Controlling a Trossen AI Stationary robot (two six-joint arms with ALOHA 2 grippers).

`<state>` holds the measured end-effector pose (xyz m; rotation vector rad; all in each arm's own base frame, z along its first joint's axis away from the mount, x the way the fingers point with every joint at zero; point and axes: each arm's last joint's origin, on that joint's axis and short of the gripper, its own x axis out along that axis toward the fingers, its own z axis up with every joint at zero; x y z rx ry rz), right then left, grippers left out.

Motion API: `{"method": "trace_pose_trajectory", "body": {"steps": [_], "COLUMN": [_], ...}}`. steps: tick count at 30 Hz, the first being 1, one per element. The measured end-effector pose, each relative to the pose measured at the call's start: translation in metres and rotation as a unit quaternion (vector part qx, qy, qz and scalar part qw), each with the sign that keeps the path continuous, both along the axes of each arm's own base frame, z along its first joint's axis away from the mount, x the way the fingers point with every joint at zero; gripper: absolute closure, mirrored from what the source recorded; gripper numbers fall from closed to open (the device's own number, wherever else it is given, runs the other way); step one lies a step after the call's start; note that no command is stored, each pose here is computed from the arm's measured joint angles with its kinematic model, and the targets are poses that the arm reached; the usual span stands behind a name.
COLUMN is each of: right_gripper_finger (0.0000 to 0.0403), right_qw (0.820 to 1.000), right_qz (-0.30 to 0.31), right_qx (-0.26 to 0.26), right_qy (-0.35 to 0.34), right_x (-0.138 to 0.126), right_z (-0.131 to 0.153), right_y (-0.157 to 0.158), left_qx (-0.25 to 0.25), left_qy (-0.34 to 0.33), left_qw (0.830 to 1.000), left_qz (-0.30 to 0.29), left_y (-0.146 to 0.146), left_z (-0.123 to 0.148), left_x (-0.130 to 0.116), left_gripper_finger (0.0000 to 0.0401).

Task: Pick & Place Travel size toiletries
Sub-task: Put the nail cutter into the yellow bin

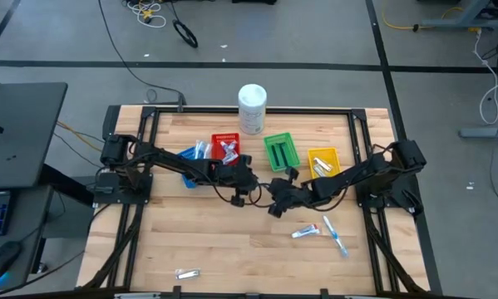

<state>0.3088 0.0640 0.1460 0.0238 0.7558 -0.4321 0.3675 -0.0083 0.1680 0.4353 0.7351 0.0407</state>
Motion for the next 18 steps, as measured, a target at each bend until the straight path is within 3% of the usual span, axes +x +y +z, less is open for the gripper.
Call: {"method": "trace_pose_trajectory", "body": {"steps": [6,10,13,18], "right_gripper_finger": [0.0337,0.0337,0.0337,0.0337], "right_qw": [0.997,0.989,0.976,0.938], "right_qz": [-0.055,-0.129,-0.198,-0.322], "right_qx": [0.002,-0.004,0.011,0.039], "right_qy": [0.050,0.071,0.092,0.123], "right_x": [-0.028,-0.060,-0.088,-0.122], "right_z": [0.019,0.041,0.055,0.065], "right_y": [-0.003,-0.010,-0.018,-0.028], "left_qx": [0.006,0.005,0.005,0.005], "left_qy": [-0.002,-0.004,-0.005,-0.008], "left_qw": [1.000,1.000,1.000,1.000], "left_qz": [0.015,0.018,0.019,0.019], "left_y": [0.003,0.005,0.005,0.006], "left_z": [0.000,0.000,0.001,0.001], "left_x": [0.000,0.000,0.000,0.001], "left_gripper_finger": [0.0252,0.0255,0.0256,0.0257]}}
